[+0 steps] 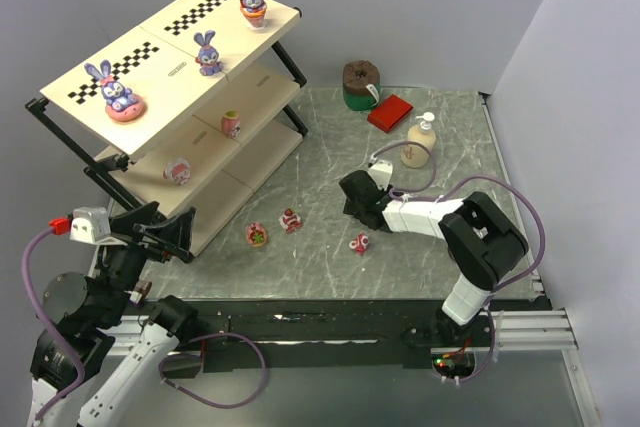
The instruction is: Place and organize the plastic toys onto the shelf
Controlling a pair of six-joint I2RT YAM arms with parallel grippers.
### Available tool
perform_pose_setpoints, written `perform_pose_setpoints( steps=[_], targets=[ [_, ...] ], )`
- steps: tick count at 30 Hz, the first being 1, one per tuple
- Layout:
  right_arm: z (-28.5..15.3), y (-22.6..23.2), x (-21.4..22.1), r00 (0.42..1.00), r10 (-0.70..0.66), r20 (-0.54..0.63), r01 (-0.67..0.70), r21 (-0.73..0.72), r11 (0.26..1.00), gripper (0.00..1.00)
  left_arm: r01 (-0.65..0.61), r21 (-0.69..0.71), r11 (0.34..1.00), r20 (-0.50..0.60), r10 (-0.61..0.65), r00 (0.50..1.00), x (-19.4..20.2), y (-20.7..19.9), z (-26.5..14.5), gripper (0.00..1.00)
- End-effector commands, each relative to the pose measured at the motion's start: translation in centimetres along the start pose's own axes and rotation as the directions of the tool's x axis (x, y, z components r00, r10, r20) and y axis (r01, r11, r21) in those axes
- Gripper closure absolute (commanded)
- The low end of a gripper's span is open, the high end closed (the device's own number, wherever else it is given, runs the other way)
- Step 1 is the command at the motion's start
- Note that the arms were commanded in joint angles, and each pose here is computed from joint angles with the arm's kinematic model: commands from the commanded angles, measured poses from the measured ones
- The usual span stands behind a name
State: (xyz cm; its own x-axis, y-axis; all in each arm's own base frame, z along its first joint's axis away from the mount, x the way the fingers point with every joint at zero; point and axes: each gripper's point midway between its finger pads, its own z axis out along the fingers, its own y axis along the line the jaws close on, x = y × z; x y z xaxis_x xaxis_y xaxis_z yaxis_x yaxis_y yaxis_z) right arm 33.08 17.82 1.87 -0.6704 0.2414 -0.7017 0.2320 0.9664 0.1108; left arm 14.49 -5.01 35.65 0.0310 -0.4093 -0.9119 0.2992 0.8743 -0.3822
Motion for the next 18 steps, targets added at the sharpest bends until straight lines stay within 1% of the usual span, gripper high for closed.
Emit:
perform_pose_setpoints(
  steps=[1,2,4,5,8,13,18],
  targets=[
    [-0.2,-0.9,0.9,1.000,0.005,-0.010,-0.005,-0.011,1.000,0.30,0.004,0.020,1.000,0.045,-0.005,0.999,-1.4,-0.6,0.2,0.04],
    [-0.1,-1.1,1.2,1.000,-0.004,-0.015,0.004,-0.008,1.000,0.25,0.004,0.020,1.000,0.045,-0.005,0.999,-1.4,-0.6,0.2,0.04],
    [0.3,-1.4,1.4,0.999,-0.032,-0.021,0.032,0.005,0.999,0.21,0.005,0.025,1.000,0.044,-0.006,0.999,-1.4,-0.7,0.3,0.04],
    [0.6,-1.2,1.5,0.999,-0.039,-0.025,0.039,0.013,0.999,0.17,0.007,0.026,1.000,0.046,-0.008,0.999,-1.4,-0.7,0.3,0.03],
    [1.3,-1.6,1.5,0.998,-0.052,-0.023,0.053,0.059,0.997,0.12,0.008,0.025,1.000,0.044,-0.009,0.999,-1.4,-0.7,0.3,0.04],
    [2.0,-1.7,0.8,0.999,-0.046,0.000,0.045,0.097,0.994,0.12,0.009,0.026,1.000,0.042,-0.010,0.999,-1.4,-0.8,0.2,0.04],
    [2.4,-1.8,0.3,0.999,-0.045,0.019,0.042,0.132,0.990,0.17,0.007,0.028,1.000,0.038,-0.008,0.999,-1.2,-0.8,0.4,0.03]
  ],
)
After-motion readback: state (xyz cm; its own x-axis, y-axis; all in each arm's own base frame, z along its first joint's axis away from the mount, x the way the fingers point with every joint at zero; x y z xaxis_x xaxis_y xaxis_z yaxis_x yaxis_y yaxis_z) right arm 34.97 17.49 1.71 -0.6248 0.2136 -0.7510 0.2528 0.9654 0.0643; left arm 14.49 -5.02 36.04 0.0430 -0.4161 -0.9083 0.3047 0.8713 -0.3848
